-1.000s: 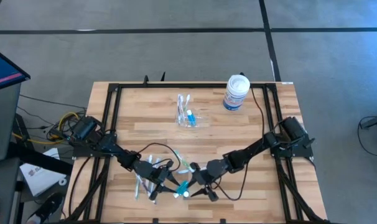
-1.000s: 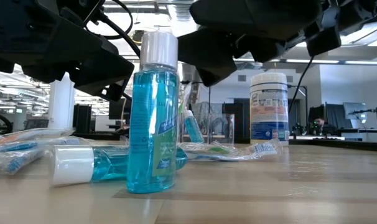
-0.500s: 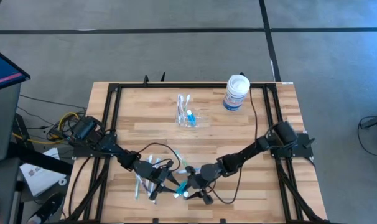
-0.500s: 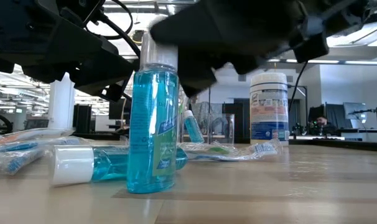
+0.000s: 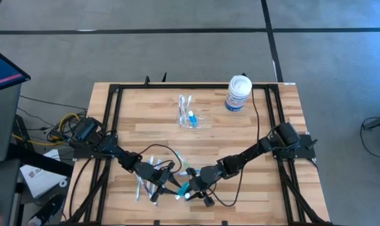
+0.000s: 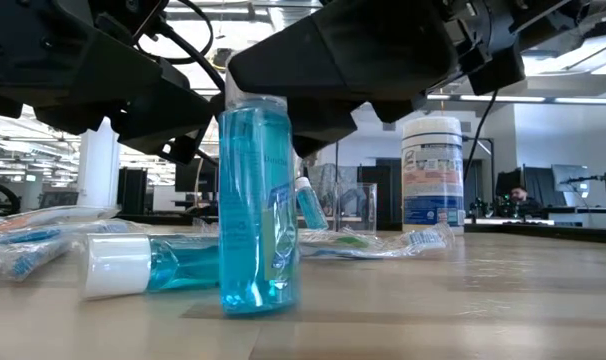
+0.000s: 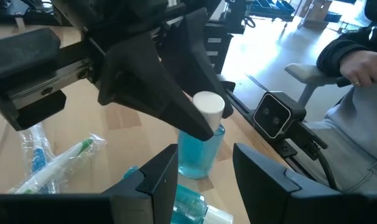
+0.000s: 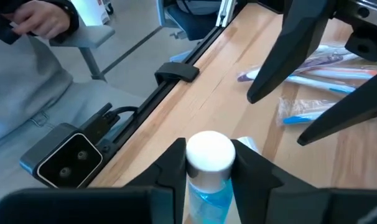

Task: Pick & Place toothbrushing station
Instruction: Put the bottom mouthwash into the transparent organizer

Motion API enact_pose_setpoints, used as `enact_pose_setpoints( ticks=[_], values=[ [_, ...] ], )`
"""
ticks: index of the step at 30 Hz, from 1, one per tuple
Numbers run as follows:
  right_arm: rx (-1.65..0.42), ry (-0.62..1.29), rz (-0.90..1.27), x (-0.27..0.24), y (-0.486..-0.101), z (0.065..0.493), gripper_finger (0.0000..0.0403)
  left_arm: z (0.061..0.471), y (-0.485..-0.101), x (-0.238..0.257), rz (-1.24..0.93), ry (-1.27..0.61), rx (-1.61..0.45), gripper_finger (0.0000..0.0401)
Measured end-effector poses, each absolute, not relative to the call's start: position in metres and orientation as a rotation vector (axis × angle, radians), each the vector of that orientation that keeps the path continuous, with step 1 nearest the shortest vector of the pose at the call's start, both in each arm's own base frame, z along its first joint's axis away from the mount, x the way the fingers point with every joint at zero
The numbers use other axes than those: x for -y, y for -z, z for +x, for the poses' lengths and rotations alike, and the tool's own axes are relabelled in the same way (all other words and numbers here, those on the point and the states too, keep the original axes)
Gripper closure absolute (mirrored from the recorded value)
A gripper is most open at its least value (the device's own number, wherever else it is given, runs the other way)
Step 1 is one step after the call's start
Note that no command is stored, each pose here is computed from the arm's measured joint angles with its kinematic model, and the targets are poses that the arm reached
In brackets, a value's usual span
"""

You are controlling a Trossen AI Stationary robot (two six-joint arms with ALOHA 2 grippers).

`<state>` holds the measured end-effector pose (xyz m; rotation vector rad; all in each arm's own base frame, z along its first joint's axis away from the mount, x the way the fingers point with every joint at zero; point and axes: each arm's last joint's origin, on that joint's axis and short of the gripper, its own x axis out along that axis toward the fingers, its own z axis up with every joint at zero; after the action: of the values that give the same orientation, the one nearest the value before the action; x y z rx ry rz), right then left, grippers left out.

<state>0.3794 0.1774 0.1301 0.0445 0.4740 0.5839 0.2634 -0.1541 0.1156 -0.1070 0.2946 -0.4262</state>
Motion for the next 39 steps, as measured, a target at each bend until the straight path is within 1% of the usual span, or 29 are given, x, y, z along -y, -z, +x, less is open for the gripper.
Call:
enact_pose_setpoints(
  ticks=[9,19,26,39],
  values=[
    [-0.476,-0.586,0.038,-0.177,-0.133,0.379,0.0317,0.263,-0.116,0.154,-0.107,0.425,-0.294,0.0252],
    [-0.476,-0.577,-0.008,-0.171,-0.158,0.373,0.0317,0.263,-0.116,0.154,-0.106,0.422,-0.294,0.0252],
    [-0.476,-0.554,-0.055,-0.156,-0.176,0.371,0.0317,0.263,-0.116,0.154,-0.107,0.422,-0.294,0.0252],
    [-0.511,-0.397,-0.136,-0.118,-0.208,0.365,0.0317,0.263,-0.116,0.154,-0.107,0.426,-0.295,0.0252]
  ],
)
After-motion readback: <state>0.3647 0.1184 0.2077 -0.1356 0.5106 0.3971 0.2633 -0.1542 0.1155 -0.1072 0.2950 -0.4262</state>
